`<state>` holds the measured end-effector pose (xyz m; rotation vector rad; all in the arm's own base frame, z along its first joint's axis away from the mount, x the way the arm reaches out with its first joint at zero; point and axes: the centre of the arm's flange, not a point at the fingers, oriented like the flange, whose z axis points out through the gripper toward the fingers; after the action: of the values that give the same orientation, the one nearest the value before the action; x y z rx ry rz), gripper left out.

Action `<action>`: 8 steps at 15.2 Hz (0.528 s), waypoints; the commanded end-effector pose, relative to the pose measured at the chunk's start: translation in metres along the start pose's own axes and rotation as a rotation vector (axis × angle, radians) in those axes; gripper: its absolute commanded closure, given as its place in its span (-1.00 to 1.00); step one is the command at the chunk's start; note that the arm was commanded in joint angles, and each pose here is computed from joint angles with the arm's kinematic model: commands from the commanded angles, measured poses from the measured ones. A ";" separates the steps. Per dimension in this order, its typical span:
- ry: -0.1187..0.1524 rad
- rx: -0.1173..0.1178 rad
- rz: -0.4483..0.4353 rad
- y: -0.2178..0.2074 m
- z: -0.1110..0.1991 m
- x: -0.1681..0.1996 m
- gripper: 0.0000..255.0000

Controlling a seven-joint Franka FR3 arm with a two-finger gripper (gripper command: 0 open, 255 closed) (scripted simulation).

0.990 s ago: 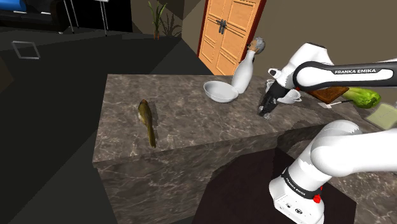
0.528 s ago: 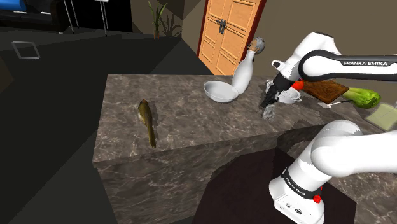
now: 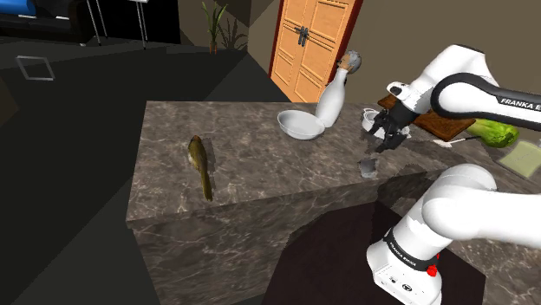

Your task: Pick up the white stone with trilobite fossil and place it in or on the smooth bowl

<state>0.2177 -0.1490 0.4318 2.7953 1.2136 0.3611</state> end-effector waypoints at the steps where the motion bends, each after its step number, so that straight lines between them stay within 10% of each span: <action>1: 0.015 -0.045 -0.230 -0.015 -0.007 -0.025 -1.00; 8: 0.016 -0.049 -0.251 -0.015 0.024 -0.027 -1.00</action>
<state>0.1946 -0.1570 0.4066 2.5641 1.5125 0.3880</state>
